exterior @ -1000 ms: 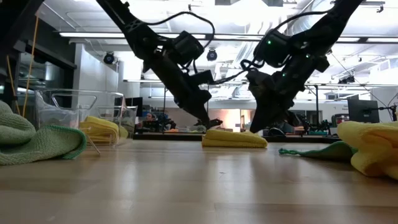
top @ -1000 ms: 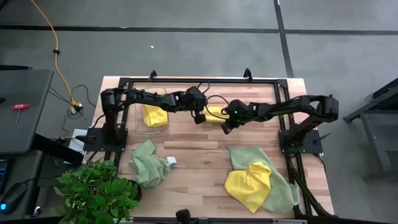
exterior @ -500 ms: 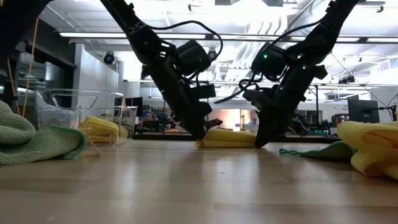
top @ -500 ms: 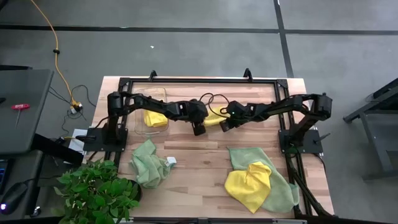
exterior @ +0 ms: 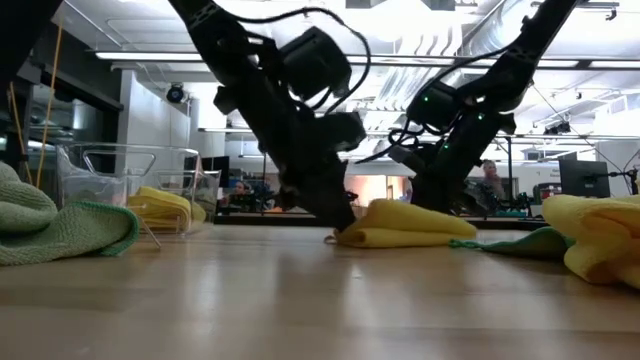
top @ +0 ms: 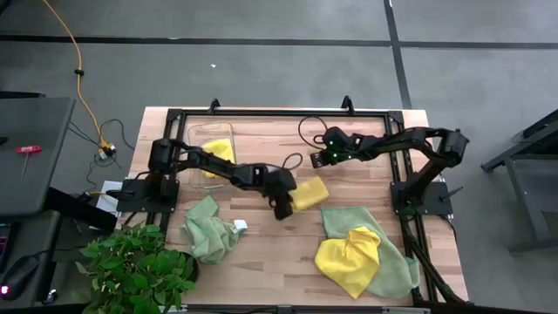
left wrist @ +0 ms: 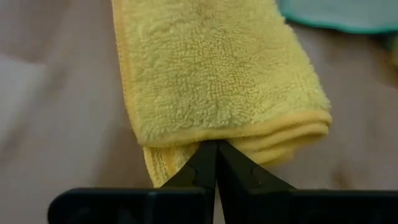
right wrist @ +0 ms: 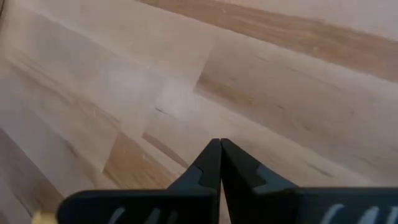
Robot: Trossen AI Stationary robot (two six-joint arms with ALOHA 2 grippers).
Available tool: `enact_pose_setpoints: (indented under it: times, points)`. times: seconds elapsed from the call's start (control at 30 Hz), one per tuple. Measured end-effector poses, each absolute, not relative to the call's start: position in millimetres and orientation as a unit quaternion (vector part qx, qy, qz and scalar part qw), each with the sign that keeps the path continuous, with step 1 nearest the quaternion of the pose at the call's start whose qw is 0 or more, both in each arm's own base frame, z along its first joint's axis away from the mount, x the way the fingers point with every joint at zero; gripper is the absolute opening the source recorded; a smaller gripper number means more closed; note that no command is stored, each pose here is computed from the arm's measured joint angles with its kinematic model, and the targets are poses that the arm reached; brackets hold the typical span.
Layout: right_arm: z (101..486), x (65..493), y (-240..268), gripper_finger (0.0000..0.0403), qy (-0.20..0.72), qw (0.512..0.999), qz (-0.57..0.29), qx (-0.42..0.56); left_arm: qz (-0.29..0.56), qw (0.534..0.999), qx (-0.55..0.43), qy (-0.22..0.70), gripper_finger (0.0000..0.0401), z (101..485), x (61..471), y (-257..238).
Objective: Fold microfiber towels
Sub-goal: Fold the top yellow towel
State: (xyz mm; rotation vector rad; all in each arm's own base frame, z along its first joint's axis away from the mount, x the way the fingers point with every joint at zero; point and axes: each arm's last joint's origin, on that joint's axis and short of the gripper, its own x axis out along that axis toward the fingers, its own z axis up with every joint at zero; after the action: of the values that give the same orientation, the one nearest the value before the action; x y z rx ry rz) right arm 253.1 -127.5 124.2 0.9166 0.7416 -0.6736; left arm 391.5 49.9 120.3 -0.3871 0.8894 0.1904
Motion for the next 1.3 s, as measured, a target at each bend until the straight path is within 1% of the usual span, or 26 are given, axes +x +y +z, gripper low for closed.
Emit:
enact_pose_setpoints:
  times: [0.17, 0.3, 0.4, 0.47, 0.63, 0.77, 0.9, 1.03, 1.23, 1.3]
  points:
    - [128.3, 246.2, -135.8, 0.0000, 0.344, 0.779, -0.302, 0.429, 0.088, 0.877, -0.183, 0.435, 0.0000, 126.9, 394.9, 50.9]
    - [145.5, 237.9, -137.2, 0.0000, 0.339, 0.795, -0.284, 0.415, 0.094, 0.866, -0.176, 0.459, 0.0000, 133.1, 394.5, 61.2]
    - [160.5, 233.0, -131.6, 0.0000, 0.343, 0.815, -0.221, 0.412, 0.082, 0.861, -0.169, 0.472, 0.0000, 142.6, 391.5, 72.3]
    - [167.4, 231.7, -123.3, 0.0000, 0.351, 0.820, -0.173, 0.419, 0.075, 0.872, -0.158, 0.457, 0.0000, 152.8, 391.7, 80.9]
    - [171.5, 235.9, -89.9, 0.0000, 0.401, 0.803, -0.057, 0.437, 0.099, 0.881, -0.154, 0.437, 0.0000, 167.8, 382.5, 108.1]
    - [166.4, 245.4, -57.5, 0.0000, 0.444, 0.796, -0.018, 0.412, 0.120, 0.881, -0.163, 0.428, 0.0000, 170.7, 376.6, 126.3]
    - [158.1, 251.9, -32.6, 0.0000, 0.474, 0.784, -0.042, 0.399, 0.116, 0.874, -0.176, 0.437, 0.0000, 162.7, 374.5, 133.4]
    - [149.6, 255.5, -16.7, 0.0000, 0.495, 0.766, -0.062, 0.406, 0.098, 0.875, -0.180, 0.439, 0.0000, 155.9, 375.2, 125.2]
    - [137.9, 256.5, -5.5, 0.0000, 0.517, 0.746, -0.103, 0.407, 0.085, 0.881, -0.164, 0.436, 0.0000, 153.0, 382.3, 109.3]
    - [137.1, 256.3, -7.3, 0.0000, 0.513, 0.750, -0.124, 0.399, 0.085, 0.882, -0.163, 0.435, 0.0000, 152.7, 383.7, 106.1]
